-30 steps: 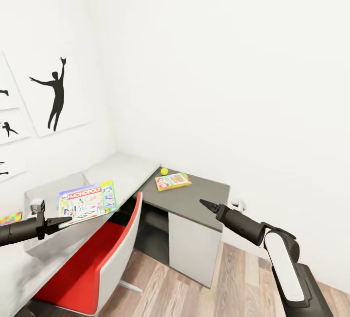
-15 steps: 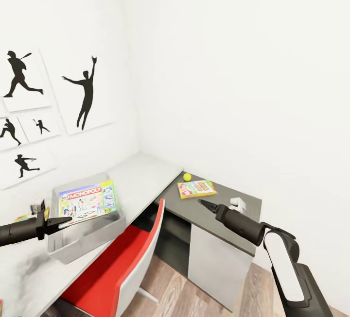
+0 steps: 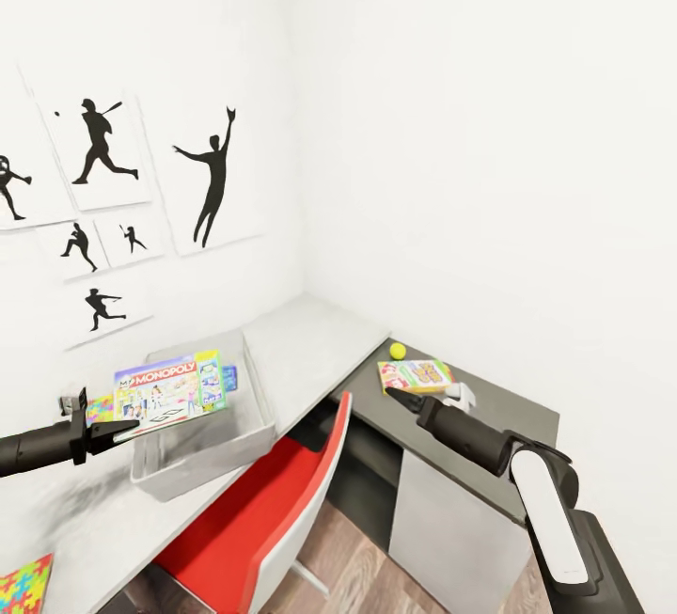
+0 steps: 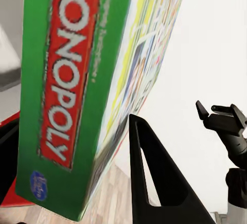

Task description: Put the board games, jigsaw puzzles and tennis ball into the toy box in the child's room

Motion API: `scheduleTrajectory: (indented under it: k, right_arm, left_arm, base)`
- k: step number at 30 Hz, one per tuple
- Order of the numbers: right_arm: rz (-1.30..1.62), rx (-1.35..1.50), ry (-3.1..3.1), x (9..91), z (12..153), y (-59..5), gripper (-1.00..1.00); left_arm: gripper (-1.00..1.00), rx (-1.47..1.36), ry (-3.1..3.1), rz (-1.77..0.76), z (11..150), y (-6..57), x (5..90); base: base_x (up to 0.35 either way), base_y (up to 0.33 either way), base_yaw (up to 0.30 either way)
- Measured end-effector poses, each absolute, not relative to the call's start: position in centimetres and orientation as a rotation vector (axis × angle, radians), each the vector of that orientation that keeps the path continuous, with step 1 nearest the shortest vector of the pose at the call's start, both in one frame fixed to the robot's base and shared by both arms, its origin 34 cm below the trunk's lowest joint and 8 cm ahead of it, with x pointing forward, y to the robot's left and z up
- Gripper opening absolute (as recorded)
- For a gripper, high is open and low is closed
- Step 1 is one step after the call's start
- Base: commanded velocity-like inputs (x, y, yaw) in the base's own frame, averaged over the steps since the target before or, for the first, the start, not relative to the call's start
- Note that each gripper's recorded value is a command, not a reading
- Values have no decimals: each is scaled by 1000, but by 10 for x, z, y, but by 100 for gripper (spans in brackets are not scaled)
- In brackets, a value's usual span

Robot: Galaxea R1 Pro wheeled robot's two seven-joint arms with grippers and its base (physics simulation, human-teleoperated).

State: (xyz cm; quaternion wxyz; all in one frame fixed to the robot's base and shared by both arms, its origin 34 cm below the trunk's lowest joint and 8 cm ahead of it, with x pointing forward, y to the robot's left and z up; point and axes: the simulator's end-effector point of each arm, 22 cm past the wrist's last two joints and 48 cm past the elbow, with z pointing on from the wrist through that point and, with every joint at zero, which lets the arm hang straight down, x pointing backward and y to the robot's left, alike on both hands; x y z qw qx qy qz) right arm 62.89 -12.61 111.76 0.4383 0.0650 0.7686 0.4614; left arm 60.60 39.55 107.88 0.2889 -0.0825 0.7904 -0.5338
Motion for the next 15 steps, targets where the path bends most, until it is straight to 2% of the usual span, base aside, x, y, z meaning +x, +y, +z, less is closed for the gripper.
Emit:
scheduleTrajectory:
  k: [5,15]
  right_arm:
    - [1147,162,1910,629,1118,-126,100]
    - [1149,161,1909,629,1118,-126,100]
  left_arm:
    - [-100,-220,2110,-1426,1078,395,606]
    - [-100,-219,2109,-1426,1079,395,606]
  base:
    - [55,-164,28]
    - [6,-6,1]
